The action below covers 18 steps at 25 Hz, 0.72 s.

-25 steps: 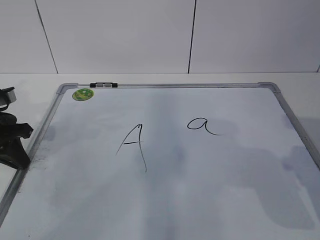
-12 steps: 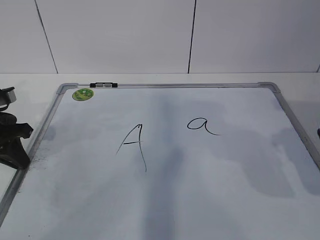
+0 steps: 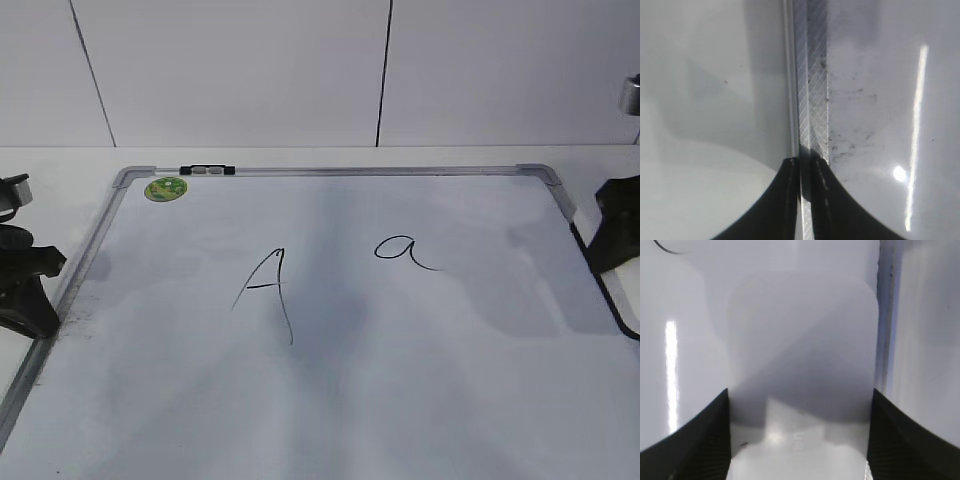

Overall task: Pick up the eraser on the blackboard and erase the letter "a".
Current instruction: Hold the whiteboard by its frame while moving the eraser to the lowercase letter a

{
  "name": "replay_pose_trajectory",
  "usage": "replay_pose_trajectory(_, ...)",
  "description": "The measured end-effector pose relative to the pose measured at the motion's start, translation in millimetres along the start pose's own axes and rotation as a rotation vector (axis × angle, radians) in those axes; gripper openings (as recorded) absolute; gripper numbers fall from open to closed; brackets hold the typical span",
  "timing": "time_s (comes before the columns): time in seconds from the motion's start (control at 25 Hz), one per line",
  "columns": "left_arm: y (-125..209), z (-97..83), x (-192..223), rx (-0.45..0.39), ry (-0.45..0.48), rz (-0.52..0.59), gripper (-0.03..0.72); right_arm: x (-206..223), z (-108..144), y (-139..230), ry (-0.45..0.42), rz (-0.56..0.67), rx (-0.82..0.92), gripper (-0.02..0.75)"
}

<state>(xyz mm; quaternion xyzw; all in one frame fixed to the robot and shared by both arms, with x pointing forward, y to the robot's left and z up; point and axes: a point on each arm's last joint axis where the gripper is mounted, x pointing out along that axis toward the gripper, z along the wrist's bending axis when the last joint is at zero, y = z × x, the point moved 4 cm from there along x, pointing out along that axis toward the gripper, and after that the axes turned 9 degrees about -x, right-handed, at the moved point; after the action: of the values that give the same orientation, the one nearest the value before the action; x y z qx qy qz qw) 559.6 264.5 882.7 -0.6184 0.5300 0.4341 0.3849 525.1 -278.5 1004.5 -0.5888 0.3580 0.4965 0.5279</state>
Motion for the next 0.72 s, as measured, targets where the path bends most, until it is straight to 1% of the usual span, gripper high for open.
replay_pose_trajectory(0.08, 0.0, 0.2, 0.0, 0.001, -0.001, 0.0, 0.035, 8.7, 5.2, -12.7, 0.001, 0.013, -0.038, 0.545)
replay_pose_trajectory(0.16, 0.0, 0.2, 0.0, 0.001, -0.001, 0.0, 0.035, 18.1, 16.8, -25.8, -0.009, 0.026, -0.084, 0.545)
replay_pose_trajectory(0.28, 0.0, 0.2, 0.0, 0.001, -0.001, 0.0, 0.035, 36.3, 40.2, -49.2, -0.024, 0.04, -0.152, 0.545)
replay_pose_trajectory(0.44, 0.3, 0.1, 0.0, 0.001, -0.001, 0.002, 0.035, 61.3, 64.4, -77.2, -0.009, 0.058, -0.234, 0.545)
replay_pose_trajectory(0.56, 0.6, 0.1, 0.0, 0.001, -0.001, 0.005, 0.035, 75.3, 74.3, -96.4, -0.004, 0.054, -0.262, 0.545)
replay_pose_trajectory(0.72, 0.6, -0.2, -0.4, 0.001, 0.001, 0.007, 0.035, 91.5, 77.9, -118.4, -0.004, 0.049, -0.266, 0.545)
